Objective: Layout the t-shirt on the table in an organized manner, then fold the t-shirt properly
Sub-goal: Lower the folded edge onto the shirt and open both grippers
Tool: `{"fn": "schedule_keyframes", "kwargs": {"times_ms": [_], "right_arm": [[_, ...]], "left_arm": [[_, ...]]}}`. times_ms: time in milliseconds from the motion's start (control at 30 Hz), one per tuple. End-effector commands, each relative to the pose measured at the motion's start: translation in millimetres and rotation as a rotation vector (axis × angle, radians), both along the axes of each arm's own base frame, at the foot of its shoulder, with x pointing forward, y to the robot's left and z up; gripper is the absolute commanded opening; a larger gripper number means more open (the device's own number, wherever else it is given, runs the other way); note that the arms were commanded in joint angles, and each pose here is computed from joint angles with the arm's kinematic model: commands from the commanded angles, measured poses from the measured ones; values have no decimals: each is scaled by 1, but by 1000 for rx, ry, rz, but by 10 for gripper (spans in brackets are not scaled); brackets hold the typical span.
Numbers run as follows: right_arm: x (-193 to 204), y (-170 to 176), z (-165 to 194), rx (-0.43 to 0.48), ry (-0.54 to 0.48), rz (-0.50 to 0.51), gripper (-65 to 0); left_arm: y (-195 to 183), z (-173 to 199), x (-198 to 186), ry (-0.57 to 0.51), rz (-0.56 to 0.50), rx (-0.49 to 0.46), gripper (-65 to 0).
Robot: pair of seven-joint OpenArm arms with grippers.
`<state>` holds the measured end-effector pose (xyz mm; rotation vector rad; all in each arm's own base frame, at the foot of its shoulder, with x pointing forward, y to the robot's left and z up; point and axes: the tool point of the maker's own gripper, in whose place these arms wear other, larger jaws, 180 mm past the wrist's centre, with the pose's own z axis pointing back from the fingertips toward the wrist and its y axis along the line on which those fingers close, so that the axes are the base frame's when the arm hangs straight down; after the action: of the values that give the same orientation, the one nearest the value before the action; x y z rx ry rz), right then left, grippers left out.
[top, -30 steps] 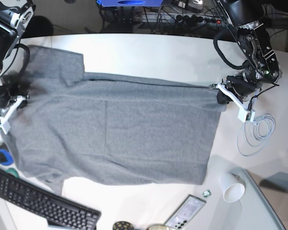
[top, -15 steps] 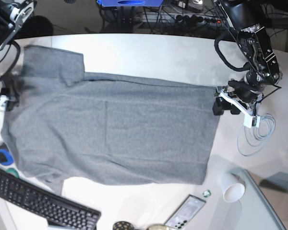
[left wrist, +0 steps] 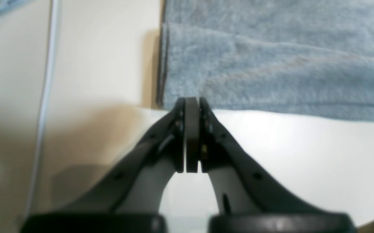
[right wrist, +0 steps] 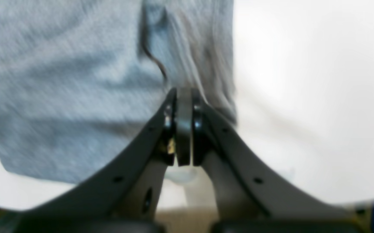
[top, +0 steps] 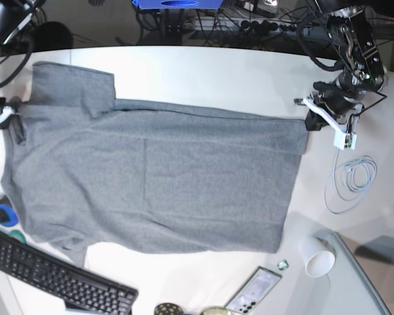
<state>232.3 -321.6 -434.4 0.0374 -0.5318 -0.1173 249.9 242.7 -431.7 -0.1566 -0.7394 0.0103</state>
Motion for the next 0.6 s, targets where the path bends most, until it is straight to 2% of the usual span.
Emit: {"fn": "schedule_keyframes", "kwargs": {"times_ms": [0,100,267,433,567], "right_arm": [[12,-7,9,-8,-46,-3,-617],[25,-5,7,18,-74,-10,-642],[46,-8,13,36,-103,-16,-644],[75,2,-3,94,-99,48,-645],[77,7,-22,146,-92,42,-644]], "left_arm": [[4,12,14,-56,2,-4,-650],[-1,18,30,-85,1,-18,-650],[-2,22,54,-113,10,-41,-650],[-10,2,74,-137,34,-111,-650],[-24,-28,65,-87,-15,-49,-650]]}}
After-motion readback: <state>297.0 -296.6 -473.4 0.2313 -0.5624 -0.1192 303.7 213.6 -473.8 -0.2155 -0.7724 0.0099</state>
